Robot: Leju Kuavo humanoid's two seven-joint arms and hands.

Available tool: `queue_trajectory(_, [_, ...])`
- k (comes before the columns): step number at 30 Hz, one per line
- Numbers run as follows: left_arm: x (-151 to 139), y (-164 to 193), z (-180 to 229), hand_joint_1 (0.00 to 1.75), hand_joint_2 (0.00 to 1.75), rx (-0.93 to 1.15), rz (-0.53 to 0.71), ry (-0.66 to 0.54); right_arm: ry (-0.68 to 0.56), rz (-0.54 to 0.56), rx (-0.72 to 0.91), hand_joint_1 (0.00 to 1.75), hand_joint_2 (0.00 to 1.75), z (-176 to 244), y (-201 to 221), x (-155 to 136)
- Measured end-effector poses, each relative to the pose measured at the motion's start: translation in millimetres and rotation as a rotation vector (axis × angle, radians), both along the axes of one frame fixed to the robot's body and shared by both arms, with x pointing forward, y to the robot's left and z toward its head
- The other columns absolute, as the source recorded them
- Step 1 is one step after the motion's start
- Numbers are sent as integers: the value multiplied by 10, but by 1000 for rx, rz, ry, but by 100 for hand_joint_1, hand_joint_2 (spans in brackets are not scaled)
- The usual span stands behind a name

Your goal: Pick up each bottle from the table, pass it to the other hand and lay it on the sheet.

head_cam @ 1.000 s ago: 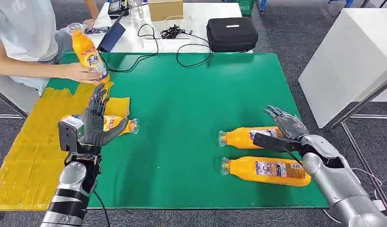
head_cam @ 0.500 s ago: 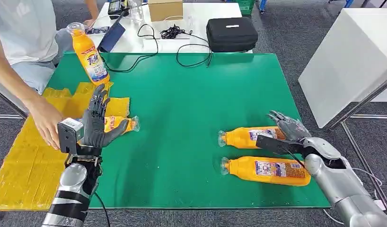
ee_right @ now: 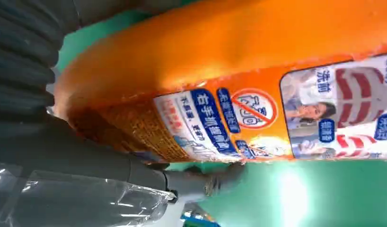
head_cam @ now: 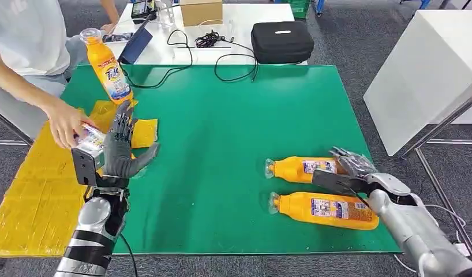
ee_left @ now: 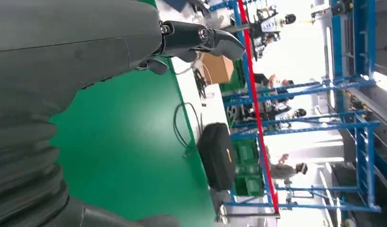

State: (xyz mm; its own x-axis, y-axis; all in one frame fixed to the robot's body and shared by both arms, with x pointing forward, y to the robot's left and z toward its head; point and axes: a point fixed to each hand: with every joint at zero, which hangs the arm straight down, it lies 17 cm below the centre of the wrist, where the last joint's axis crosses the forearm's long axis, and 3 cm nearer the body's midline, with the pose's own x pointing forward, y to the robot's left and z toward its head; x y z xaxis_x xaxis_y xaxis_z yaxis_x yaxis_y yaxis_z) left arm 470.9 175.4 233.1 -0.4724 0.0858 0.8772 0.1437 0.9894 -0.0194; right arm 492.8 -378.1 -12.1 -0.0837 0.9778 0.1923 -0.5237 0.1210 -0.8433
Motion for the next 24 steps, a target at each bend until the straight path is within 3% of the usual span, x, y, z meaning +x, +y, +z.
queue_trajectory(2, [6, -46, 0, 0, 175, -3, -8, 2, 18, 0, -11, 148, 175, -45, 8, 22])
queue_trajectory(6, [25, -102, -2, 0, 175, -7, -18, 6, 43, -7, -19, 175, 175, -94, 6, 51])
queue_trajectory(11, [26, -132, -24, 0, 175, -15, -24, 14, 30, -27, -28, 175, 175, -123, 33, 88])
queue_trajectory(18, [-1, -142, -79, 0, 175, -19, -23, 34, -168, -109, 3, 175, 175, -26, 266, 204])
queue_trajectory(24, [-88, -211, -184, 0, 175, -19, -56, 79, -407, -156, 226, 175, 175, 338, 819, 155])
